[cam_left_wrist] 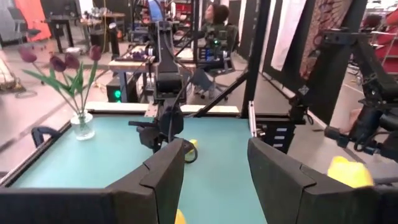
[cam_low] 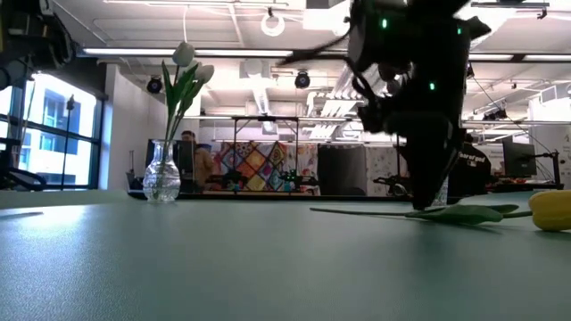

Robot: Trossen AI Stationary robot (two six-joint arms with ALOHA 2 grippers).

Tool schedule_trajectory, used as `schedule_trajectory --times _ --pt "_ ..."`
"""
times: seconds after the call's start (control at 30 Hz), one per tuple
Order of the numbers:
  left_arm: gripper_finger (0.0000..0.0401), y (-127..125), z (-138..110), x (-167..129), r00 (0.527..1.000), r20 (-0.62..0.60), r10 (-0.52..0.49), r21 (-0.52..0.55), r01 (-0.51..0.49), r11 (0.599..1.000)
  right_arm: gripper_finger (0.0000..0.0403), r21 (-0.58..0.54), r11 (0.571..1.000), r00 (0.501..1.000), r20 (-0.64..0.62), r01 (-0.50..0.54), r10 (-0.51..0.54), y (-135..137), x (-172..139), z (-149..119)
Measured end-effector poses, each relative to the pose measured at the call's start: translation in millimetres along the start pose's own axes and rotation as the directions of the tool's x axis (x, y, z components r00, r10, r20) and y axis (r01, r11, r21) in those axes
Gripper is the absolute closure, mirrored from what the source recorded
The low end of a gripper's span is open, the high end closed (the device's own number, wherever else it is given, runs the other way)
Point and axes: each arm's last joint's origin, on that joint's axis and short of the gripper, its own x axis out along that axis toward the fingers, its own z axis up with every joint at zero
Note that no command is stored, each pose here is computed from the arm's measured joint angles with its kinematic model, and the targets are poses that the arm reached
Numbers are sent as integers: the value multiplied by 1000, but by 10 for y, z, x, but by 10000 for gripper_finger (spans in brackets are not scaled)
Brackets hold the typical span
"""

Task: Sort flowers into vase by color
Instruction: Put the yellow flower into the blue vase

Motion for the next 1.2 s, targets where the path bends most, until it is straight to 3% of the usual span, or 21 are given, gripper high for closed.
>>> schedule_trajectory --times 0.3,0.57,0.7,0.9,1.07,1.2 --pt "236 137 46 133 997 -29 65 40 -64 997 273 -14 996 996 -33 -84 83 -159 240 -56" --pt "236 95 144 278 999 -28 19 67 -17 998 371 -19 991 991 -19 -130 130 -115 205 -65" --pt "236 12 89 413 997 -71 34 179 -21 984 394 0 960 957 77 -281 280 -17 35 -24" --pt "236 -161 -23 649 988 -120 96 431 -35 901 397 -53 825 780 296 -563 551 103 -414 132" --pt "236 -229 -65 842 980 -131 152 522 -62 851 396 -148 646 523 465 -749 714 179 -716 325" --pt "236 -269 -44 959 970 -133 202 605 -82 792 395 -227 561 334 608 -796 720 196 -886 463"
